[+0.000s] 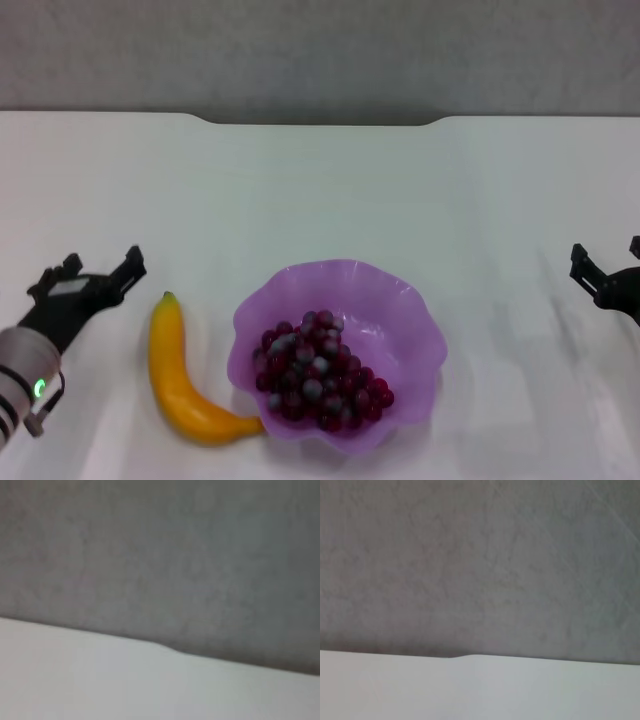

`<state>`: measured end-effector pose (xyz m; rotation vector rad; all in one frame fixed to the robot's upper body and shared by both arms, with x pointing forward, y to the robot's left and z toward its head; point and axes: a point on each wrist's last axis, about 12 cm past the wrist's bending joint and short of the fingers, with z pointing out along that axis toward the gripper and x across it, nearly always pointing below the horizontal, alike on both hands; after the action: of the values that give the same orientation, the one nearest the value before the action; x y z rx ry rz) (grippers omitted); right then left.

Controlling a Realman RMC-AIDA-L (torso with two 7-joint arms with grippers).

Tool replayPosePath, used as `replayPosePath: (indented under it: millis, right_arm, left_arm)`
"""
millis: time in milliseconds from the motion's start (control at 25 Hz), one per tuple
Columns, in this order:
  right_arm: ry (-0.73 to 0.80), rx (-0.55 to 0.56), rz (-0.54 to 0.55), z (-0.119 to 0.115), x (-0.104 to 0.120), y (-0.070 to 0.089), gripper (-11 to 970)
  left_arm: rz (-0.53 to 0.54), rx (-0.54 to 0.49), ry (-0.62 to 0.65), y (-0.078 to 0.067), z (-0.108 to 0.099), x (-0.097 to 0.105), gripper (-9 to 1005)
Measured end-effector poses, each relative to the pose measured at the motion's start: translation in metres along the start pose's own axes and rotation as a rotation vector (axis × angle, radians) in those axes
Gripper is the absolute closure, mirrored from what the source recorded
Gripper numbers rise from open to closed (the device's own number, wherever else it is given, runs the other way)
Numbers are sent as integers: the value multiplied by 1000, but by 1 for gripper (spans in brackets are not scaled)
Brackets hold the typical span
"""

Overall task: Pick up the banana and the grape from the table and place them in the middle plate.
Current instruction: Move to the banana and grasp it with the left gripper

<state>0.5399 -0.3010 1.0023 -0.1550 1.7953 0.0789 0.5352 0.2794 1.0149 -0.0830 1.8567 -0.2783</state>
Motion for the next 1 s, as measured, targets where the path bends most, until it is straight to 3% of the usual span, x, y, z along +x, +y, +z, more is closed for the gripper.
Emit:
replayPosePath:
  millis: [200, 440, 720, 1000]
  right_arm:
    - [5, -5, -9, 0, 1, 0, 126]
    - [9, -10, -14, 0, 1, 1, 126]
    - [27, -17, -18, 1, 3, 2, 126]
    - [29, -15, -18, 1, 3, 2, 126]
  left_arm:
    - [69, -53, 55, -9, -7, -41, 86]
    - [130, -16, 227, -24, -8, -64, 86]
    - [128, 6, 463, -32, 0, -69, 86]
    - [136, -54, 536, -46, -1, -67, 86]
